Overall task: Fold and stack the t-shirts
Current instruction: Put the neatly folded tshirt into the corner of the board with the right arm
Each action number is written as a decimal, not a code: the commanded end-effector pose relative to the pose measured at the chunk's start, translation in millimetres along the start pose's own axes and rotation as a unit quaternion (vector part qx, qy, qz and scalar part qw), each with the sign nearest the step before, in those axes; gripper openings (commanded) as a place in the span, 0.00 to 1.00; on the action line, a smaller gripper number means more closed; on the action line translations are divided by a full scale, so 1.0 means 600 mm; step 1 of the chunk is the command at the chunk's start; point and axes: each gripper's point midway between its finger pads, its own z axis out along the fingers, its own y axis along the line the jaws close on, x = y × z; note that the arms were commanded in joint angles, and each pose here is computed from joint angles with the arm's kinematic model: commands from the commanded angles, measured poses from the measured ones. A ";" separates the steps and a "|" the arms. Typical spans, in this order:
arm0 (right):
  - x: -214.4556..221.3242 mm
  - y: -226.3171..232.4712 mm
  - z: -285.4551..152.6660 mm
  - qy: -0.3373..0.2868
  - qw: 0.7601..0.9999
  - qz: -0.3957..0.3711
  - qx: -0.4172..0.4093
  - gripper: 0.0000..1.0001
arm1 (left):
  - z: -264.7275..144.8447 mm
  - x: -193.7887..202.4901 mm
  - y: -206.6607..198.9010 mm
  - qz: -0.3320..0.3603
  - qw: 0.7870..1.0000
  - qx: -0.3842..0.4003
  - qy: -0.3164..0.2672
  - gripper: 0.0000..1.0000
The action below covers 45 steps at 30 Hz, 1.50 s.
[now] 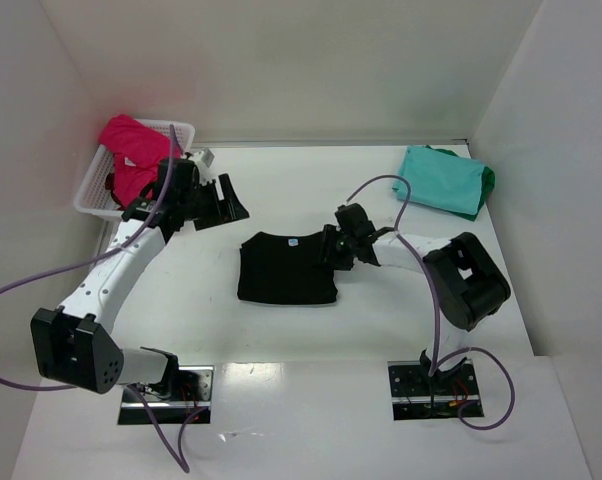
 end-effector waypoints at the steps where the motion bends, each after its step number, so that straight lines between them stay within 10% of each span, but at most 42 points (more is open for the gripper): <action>1: 0.038 -0.035 0.020 0.032 0.998 0.006 0.048 0.45 | -0.023 0.003 -0.002 0.015 1.000 0.008 -0.001 0.78; 8: 0.019 -0.038 0.020 0.011 0.998 0.005 0.064 0.00 | -0.034 0.009 0.000 0.014 1.000 0.019 0.003 0.78; 30: -0.529 -0.129 -0.123 -0.203 0.967 -0.052 0.143 0.00 | -0.032 0.032 0.011 0.035 0.998 0.042 0.034 0.78; 45: -0.661 -0.297 -0.269 -0.278 0.931 0.015 0.234 0.00 | 0.014 0.038 0.035 0.018 0.997 0.032 0.070 0.78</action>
